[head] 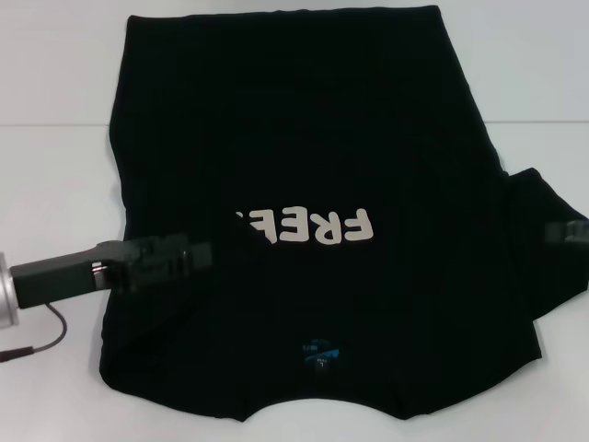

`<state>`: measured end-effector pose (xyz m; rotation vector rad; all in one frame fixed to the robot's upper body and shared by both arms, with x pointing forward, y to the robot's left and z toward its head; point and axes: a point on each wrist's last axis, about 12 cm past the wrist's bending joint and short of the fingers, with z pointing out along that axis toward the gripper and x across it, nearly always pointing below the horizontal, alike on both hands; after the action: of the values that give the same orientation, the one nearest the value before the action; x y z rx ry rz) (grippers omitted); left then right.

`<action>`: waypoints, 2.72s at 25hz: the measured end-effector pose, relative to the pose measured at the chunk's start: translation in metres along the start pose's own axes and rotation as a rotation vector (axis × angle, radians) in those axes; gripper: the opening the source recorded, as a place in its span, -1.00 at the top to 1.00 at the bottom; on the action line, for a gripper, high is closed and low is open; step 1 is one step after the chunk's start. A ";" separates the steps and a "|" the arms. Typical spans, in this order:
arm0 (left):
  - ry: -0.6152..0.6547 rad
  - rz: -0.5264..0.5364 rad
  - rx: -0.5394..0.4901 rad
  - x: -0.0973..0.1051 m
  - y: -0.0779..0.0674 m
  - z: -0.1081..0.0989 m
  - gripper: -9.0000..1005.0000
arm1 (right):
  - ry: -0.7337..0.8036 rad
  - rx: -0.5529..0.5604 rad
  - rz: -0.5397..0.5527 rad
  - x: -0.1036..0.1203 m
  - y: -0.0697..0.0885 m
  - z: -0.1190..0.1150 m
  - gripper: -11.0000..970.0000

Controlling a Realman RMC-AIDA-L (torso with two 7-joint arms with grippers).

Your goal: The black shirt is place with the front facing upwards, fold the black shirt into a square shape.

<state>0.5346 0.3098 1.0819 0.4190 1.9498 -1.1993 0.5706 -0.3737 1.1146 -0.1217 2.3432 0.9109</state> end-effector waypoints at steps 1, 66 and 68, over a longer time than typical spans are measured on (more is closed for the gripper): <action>0.002 0.036 0.006 0.002 -0.001 -0.003 -0.53 | 0.028 0.053 0.040 -0.008 -0.002 -0.007 -0.89; 0.105 0.236 0.078 0.014 -0.009 0.004 -0.53 | 0.239 0.525 -0.013 -0.049 0.007 0.064 0.14; 0.105 0.236 0.078 0.014 -0.009 0.004 -0.53 | 0.239 0.525 -0.014 -0.049 0.007 0.064 0.27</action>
<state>0.5216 0.3006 1.0755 0.7442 1.8838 -1.1214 0.6411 -0.3342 1.1100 -0.0316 2.7175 0.2596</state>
